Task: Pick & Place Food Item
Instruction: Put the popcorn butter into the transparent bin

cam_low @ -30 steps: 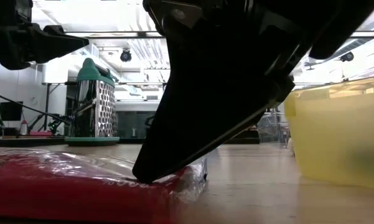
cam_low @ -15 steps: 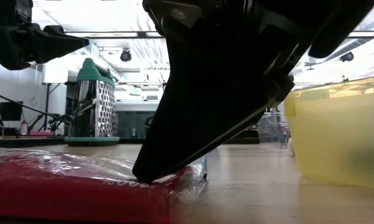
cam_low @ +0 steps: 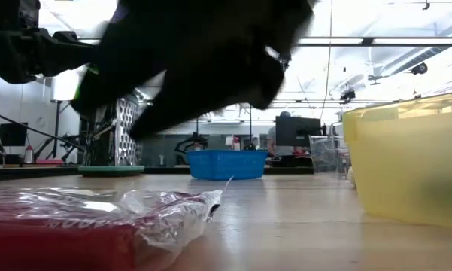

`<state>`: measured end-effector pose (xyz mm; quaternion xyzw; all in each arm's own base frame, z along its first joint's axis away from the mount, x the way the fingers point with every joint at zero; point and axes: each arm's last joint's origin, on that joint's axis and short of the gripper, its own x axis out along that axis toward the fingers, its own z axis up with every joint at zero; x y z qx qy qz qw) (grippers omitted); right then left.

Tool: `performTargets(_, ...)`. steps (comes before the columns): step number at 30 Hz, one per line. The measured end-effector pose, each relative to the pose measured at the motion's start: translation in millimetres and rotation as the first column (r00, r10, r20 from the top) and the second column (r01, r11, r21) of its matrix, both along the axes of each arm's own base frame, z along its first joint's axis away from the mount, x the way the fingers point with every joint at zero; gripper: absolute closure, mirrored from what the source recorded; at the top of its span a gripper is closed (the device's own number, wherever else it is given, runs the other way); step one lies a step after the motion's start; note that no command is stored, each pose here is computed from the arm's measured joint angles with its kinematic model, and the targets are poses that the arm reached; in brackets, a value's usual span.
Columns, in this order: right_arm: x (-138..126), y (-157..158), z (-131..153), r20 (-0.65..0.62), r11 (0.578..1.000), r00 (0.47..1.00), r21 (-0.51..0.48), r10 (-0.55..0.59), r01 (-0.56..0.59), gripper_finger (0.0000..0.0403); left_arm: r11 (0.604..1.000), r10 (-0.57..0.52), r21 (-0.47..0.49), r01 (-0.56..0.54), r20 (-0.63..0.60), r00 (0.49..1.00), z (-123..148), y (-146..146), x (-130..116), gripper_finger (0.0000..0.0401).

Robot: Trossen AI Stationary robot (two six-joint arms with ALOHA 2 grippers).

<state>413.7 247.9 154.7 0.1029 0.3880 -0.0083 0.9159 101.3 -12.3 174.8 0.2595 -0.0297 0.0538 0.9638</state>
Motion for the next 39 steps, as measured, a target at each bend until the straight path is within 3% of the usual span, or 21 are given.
performTargets(4,5.7,3.5,16.4,0.034,0.999,0.999,-0.022,0.035,-0.035,0.02,0.988,-0.014,-0.151,0.016,0.019,1.0,0.4,-0.1,0.0,0.0249)
performTargets(6,6.3,3.8,23.7,0.017,0.997,0.998,-0.052,0.053,-0.052,0.02,0.949,-0.034,-0.313,0.047,0.047,0.998,1.5,-0.3,-0.1,0.0249)
performTargets(9,4.6,3.3,31.7,-0.035,0.994,0.998,-0.091,0.061,-0.064,0.02,0.792,-0.058,-0.602,0.097,0.085,0.995,1.3,-0.7,-0.1,0.0249)
performTargets(12,3.4,2.5,40.2,-0.075,0.991,0.995,-0.114,0.058,-0.067,0.02,0.607,-0.06,-0.783,0.133,0.122,0.991,1.9,-0.7,-0.1,0.0249)
performTargets(13,3.3,2.4,43.2,-0.082,0.991,0.995,-0.119,0.057,-0.067,0.02,0.571,-0.059,-0.809,0.141,0.132,0.99,2.3,-0.7,-0.2,0.0249)
performTargets(14,3.1,2.4,46.2,-0.089,0.99,0.994,-0.123,0.057,-0.067,0.02,0.559,-0.058,-0.817,0.143,0.133,0.989,2.2,-0.7,-0.2,0.0249)
performTargets(21,4.8,5.8,61.9,-0.066,0.991,0.996,-0.111,0.061,-0.069,0.02,0.63,-0.008,-0.77,0.1,0.122,0.993,2.2,0.7,-0.3,0.0249)
performTargets(24,4.7,6.3,63.2,-0.063,0.992,0.996,-0.109,0.063,-0.069,0.02,0.718,-0.018,-0.69,0.087,0.106,0.994,2.1,0.5,-0.3,0.0249)
performTargets(26,4.0,6.1,61.4,-0.07,0.991,0.996,-0.113,0.063,-0.07,0.02,0.74,-0.108,-0.657,0.143,0.093,0.99,1.3,-2.2,0.1,0.0249)
performTargets(31,1.6,4.4,54.6,-0.097,0.99,0.994,-0.126,0.059,-0.071,0.02,0.694,-0.339,-0.646,0.318,0.097,0.936,1.7,-9.2,-0.4,0.0249)
performTargets(39,-1.2,2.6,45.7,-0.125,0.987,0.991,-0.141,0.057,-0.074,0.02,0.623,-0.358,-0.718,0.31,0.09,0.929,0.1,-10.3,0.9,0.025)
